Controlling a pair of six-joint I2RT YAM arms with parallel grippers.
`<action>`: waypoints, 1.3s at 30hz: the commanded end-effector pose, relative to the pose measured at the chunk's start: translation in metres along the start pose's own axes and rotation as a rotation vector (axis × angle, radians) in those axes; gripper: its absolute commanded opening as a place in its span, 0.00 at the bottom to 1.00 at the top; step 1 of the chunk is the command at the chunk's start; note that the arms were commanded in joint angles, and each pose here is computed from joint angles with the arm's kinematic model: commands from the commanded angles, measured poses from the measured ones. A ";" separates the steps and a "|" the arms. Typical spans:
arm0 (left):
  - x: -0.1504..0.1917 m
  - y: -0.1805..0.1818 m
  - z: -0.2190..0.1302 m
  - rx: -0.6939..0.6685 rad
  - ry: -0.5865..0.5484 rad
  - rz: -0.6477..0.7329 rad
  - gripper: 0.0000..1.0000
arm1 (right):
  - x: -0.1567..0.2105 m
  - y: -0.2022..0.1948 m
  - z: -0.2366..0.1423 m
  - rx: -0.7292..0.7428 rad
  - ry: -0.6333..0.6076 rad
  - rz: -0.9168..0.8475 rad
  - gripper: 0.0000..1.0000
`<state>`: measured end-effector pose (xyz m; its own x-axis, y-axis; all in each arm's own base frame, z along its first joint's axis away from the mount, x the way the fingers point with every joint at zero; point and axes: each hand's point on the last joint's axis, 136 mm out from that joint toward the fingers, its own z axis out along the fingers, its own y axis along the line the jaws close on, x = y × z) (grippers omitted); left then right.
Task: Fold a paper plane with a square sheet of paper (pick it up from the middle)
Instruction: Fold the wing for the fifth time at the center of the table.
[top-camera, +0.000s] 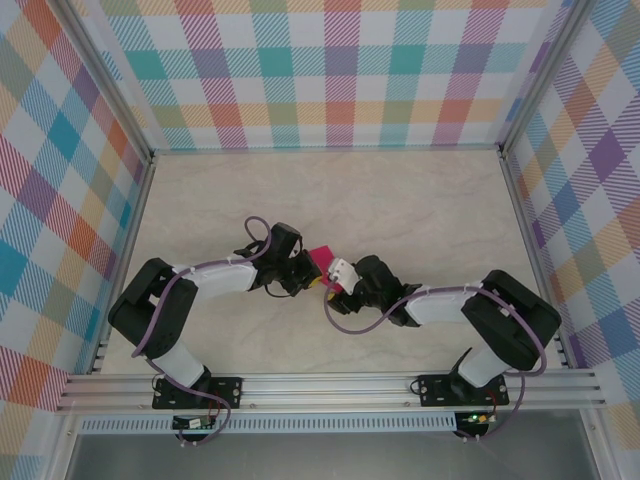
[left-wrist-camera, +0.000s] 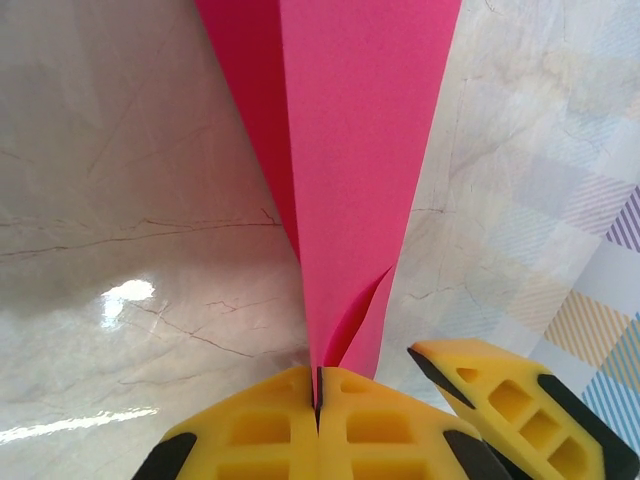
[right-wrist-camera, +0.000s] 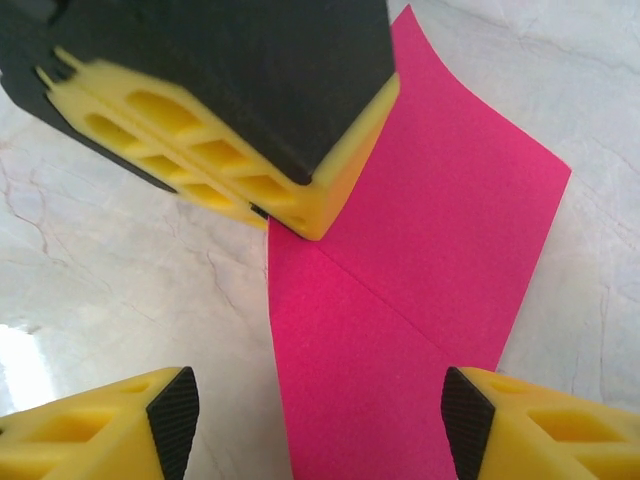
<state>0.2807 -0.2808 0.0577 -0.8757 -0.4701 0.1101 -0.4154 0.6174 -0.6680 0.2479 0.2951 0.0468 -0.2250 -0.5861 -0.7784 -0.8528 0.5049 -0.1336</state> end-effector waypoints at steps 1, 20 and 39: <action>0.003 -0.013 -0.007 0.020 -0.002 -0.007 0.04 | -0.017 -0.002 0.005 0.052 -0.080 -0.115 0.65; 0.005 -0.012 -0.011 0.016 0.003 -0.019 0.04 | -0.011 -0.012 0.021 0.144 -0.083 -0.185 0.44; -0.032 -0.019 -0.050 -0.023 -0.098 0.028 0.44 | -0.017 -0.003 0.019 0.067 -0.085 -0.097 0.12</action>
<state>0.2914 -0.2657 0.0822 -0.8659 -0.4929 0.0854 -0.4210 0.6258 -0.6566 0.2658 0.3067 0.0369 -0.0744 -0.6269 -0.7755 -0.8170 0.4842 -0.3130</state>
